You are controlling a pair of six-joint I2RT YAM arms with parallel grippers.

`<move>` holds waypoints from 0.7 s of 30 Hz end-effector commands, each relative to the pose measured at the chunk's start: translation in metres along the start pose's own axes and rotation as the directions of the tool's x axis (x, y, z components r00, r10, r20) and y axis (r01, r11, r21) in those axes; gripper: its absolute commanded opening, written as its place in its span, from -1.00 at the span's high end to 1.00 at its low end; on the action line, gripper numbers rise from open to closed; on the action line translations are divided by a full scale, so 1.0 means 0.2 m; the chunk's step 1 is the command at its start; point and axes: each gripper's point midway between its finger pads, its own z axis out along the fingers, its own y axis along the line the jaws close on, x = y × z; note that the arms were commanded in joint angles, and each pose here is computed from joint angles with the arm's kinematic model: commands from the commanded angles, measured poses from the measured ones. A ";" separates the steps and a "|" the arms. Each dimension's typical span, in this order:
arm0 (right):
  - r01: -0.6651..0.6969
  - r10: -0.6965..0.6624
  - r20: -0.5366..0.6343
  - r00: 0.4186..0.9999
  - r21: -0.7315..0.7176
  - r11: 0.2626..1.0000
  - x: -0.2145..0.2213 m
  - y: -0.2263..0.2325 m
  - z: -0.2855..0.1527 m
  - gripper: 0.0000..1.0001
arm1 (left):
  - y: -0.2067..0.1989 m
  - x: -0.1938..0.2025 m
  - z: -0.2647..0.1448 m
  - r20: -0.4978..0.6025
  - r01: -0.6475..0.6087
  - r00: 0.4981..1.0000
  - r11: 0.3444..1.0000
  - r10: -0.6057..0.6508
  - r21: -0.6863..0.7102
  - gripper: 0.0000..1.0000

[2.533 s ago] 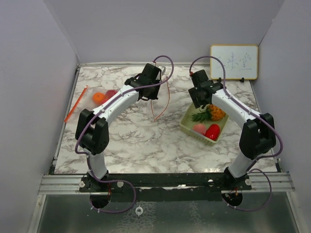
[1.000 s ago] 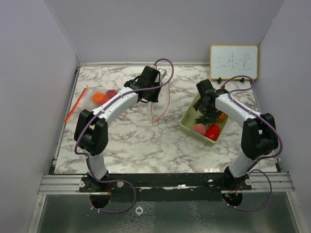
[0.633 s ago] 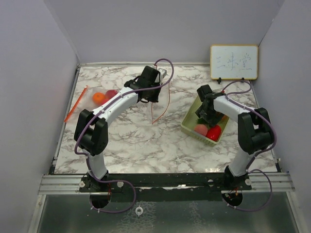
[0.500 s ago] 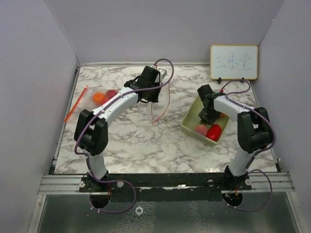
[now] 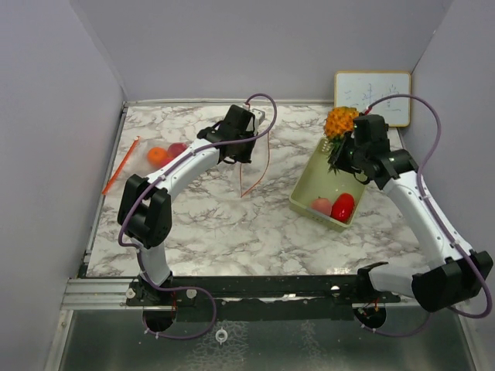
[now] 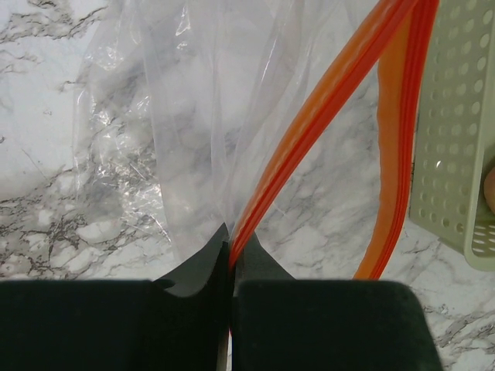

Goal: Place the food in the zip-top bag and seal the zipper
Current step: Pick up the fake fruit from the bin, then place the fake fruit in the zipper food storage bag.

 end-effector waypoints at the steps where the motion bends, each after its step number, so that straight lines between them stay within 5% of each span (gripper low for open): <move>1: 0.195 -0.214 -0.003 0.977 -0.402 0.895 0.00 0.31 -0.22 0.95 | 0.01 -0.07 -0.09 0.049 0.009 0.999 1.000 -0.009 -0.005 1.00; 4: 0.236 -0.308 0.023 0.951 -0.699 0.675 0.07 0.56 -0.38 0.95 | -0.03 -0.11 -0.09 0.069 0.039 0.997 0.999 -0.042 0.037 1.00; 7: 0.188 -0.326 0.015 0.945 -0.841 0.507 0.14 0.67 -0.49 0.95 | -0.08 -0.15 -0.09 0.091 0.073 0.993 0.994 -0.080 0.080 1.00; 11: 0.103 -0.320 -0.031 0.947 -0.914 0.394 0.25 0.70 -0.51 0.95 | -0.14 -0.20 -0.09 0.117 0.124 0.983 0.981 -0.142 0.146 1.00; 21: 0.077 -0.343 -0.015 0.939 -0.965 0.252 0.27 0.77 -0.52 0.95 | -0.22 -0.27 -0.09 0.155 0.312 0.913 0.892 -0.377 0.327 1.00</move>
